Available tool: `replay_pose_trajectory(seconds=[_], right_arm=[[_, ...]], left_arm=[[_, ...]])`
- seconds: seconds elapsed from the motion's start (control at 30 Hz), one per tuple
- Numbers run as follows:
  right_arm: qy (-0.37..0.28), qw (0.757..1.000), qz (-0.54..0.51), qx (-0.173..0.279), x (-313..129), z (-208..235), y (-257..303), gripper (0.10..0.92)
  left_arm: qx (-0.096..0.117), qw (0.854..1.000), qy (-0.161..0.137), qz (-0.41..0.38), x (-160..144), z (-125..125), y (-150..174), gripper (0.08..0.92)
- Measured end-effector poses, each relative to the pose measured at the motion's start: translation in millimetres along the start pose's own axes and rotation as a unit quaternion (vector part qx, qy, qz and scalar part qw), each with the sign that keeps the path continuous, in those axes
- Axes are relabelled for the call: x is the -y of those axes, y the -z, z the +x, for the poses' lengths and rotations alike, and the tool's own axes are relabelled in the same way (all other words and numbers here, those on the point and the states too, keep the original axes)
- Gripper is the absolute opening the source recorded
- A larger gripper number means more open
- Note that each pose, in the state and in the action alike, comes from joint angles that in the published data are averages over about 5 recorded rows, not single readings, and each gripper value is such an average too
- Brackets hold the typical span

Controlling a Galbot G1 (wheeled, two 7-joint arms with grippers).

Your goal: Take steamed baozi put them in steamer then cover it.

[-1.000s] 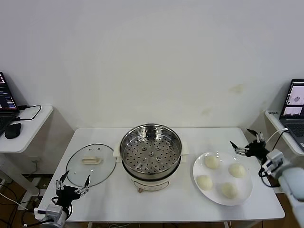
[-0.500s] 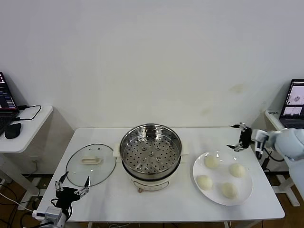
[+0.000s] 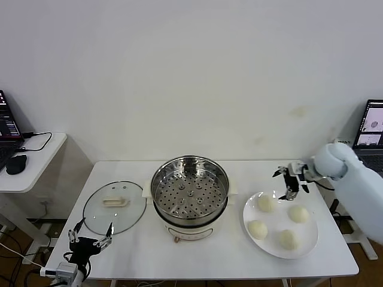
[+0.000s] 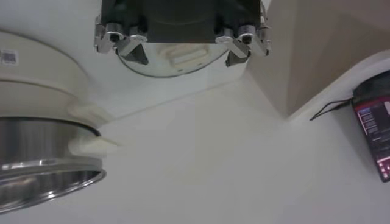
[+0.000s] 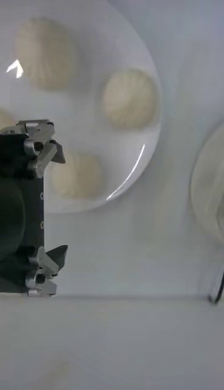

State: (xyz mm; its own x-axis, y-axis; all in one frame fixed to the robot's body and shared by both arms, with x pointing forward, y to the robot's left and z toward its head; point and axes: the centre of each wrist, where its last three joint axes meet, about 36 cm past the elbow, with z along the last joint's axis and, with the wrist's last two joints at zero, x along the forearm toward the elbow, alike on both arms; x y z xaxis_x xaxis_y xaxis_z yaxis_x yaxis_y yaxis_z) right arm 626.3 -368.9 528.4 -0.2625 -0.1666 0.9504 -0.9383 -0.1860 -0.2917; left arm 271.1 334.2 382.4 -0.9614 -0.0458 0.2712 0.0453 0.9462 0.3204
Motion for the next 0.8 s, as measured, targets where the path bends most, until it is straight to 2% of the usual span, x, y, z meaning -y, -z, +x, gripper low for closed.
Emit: replay_pose_trajectory(seconds=[0.47,0.8], right_arm=[[0.035,0.998,0.021,-0.037,7.5,-40.5,5.4,0.823],[0.041,0.998,0.008,-0.038,-0.3,-61.6,5.1,0.823]], left_arm=[[-0.005,1.000,-0.004,-0.003,0.9,-0.7,-0.4,0.823],[-0.008,1.000,-0.006,-0.003,2.0,-3.2,-2.4,0.823]])
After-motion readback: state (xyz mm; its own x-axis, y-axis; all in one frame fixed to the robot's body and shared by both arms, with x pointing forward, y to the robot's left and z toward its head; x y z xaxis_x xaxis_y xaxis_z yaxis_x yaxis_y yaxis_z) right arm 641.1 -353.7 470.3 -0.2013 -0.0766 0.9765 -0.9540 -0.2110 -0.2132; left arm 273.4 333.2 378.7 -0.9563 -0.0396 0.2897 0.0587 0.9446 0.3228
